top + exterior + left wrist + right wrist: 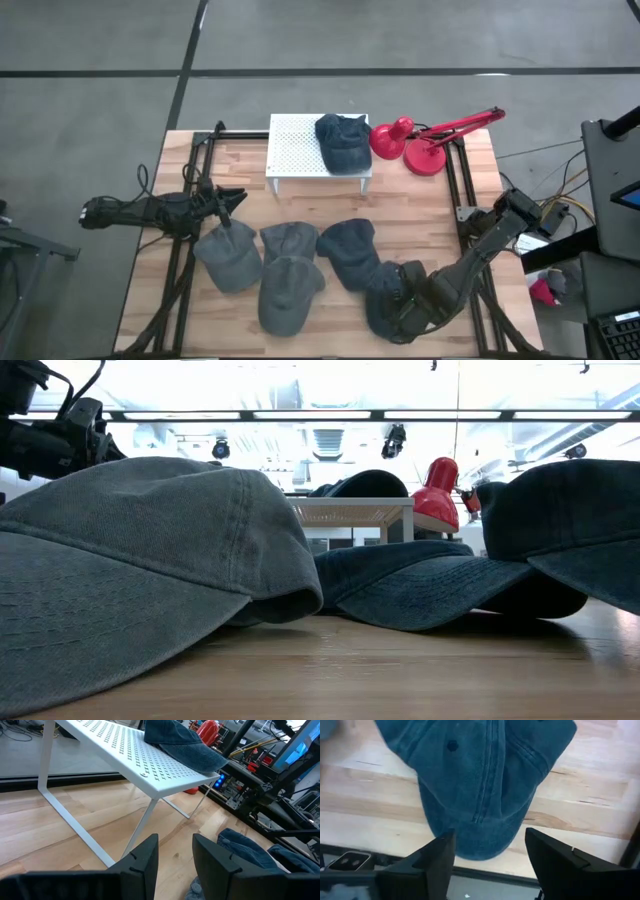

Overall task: Pick & Place hat
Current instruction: Stack the bottom blue cap on the blue cap

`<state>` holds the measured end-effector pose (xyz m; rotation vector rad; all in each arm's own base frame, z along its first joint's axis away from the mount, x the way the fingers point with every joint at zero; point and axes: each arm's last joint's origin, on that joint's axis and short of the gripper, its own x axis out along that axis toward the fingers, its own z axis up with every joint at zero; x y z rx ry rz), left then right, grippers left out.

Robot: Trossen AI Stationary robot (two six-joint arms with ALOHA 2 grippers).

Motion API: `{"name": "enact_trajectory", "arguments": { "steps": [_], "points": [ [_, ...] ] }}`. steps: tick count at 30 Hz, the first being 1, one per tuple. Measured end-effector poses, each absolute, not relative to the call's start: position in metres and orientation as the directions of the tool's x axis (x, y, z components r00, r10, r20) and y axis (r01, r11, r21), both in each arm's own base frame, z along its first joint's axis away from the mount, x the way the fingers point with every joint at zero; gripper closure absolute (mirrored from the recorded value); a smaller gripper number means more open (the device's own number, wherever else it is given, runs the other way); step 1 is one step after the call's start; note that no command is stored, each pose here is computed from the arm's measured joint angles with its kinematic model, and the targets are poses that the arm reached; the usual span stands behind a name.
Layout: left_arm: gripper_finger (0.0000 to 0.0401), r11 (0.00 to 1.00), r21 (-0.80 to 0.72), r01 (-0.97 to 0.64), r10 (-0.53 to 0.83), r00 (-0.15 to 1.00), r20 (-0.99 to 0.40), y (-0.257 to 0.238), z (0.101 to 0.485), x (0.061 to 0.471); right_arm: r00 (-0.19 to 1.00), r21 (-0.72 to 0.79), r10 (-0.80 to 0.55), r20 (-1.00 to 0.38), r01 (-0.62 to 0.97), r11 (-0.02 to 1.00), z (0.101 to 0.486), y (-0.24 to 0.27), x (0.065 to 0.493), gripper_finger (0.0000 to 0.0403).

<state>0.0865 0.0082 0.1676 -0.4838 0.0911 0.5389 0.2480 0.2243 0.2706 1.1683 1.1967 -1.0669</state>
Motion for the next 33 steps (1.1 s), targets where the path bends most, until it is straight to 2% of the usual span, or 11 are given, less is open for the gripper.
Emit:
{"name": "enact_trajectory", "arguments": {
  "steps": [8, 16, 25, 33],
  "points": [
    [0.0279, 0.749, -0.419, -0.513, 0.471, 0.857, -0.208, 0.008, 0.168, 0.086, 0.081, 0.080, -0.005, -0.997, 0.994, 0.074, 0.237, 0.212, 0.256, 0.0117],
    [0.0279, 0.749, -0.419, -0.513, 0.471, 0.857, -0.208, 0.008, 0.168, 0.086, 0.059, 0.058, -0.020, -0.998, 0.997, 0.053, 0.207, 0.201, 0.255, 0.0112],
    [0.0279, 0.749, -0.419, -0.513, 0.471, 0.857, -0.207, 0.008, 0.168, 0.086, 0.114, 0.114, 0.029, -0.993, 0.993, 0.023, 0.179, 0.201, 0.254, 0.0155],
    [0.0279, 0.749, -0.419, -0.513, 0.471, 0.857, -0.207, 0.008, 0.168, 0.086, 0.101, 0.101, 0.023, -0.995, 0.995, 0.015, 0.176, 0.199, 0.252, 0.0234]
  ]
}}
